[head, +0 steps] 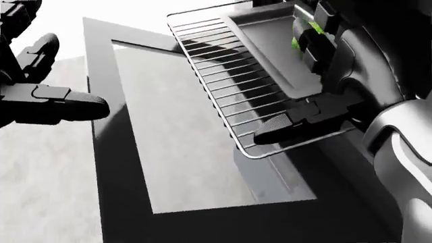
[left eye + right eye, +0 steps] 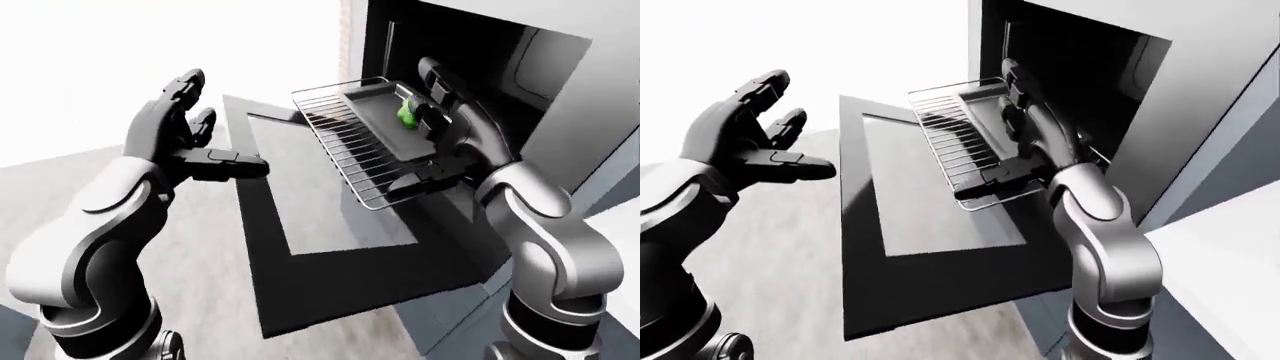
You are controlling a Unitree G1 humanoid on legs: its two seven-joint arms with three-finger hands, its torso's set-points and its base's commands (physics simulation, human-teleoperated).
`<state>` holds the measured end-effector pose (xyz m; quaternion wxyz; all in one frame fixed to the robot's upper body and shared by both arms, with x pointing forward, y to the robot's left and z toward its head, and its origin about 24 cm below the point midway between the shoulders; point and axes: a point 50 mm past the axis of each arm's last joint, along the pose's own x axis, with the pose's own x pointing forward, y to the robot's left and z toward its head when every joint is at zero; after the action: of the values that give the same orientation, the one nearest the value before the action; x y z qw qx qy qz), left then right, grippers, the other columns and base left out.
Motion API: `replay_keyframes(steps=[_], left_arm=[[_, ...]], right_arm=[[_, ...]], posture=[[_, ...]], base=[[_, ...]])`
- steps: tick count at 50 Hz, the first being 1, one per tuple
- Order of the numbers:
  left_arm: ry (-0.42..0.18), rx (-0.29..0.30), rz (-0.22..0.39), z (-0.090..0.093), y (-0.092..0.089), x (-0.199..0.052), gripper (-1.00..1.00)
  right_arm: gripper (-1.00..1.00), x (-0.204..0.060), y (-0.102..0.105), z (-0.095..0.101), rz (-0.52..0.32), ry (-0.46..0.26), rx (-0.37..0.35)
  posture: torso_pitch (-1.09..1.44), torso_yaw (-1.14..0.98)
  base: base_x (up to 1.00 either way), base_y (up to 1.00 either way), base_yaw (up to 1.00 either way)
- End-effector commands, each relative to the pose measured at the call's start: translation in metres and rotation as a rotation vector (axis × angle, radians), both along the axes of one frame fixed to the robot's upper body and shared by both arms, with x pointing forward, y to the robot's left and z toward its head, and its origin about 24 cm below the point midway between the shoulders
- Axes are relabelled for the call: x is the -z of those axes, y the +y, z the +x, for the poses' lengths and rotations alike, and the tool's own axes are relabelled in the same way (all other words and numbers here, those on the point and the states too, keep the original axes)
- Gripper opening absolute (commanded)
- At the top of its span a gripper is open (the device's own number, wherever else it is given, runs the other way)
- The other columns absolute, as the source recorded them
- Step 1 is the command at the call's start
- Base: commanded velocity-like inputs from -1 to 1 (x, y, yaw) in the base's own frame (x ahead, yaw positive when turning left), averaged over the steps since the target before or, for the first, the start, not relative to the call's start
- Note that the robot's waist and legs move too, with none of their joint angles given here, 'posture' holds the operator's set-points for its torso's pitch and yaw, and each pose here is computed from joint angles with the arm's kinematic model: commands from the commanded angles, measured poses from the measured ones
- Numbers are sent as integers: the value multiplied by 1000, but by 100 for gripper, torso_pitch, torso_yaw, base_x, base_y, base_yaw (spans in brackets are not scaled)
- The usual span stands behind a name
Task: Pick the broccoli from the oven and place it on the plate on the counter.
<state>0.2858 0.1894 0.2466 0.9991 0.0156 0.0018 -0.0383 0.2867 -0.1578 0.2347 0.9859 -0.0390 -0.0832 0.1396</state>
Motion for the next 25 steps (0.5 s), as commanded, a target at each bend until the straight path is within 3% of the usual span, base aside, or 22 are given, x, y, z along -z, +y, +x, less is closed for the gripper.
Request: replay_keyframes(steps=[1,8,15,25], left_arm=[[-80,-19,5,-4,3,-13,100],[-80,-16,8,-3,1,-14,100],[-77,-9,12,-3,-1,-13,100],[-75,-4,20,-2,-3,-14,100]], right_arm=[[100,-16,3,-5,0,-92,-21],[100,-20,-1,-3,-1,-101,-9],[100,-22,-5,1,1,-100,21],[100,-23,-6,2,-4,-99,25]], posture=[[0,0],[0,0],[0,0],[0,0]], base=[[0,0,100],[0,0,96],[0,6,0],[0,-36,0]])
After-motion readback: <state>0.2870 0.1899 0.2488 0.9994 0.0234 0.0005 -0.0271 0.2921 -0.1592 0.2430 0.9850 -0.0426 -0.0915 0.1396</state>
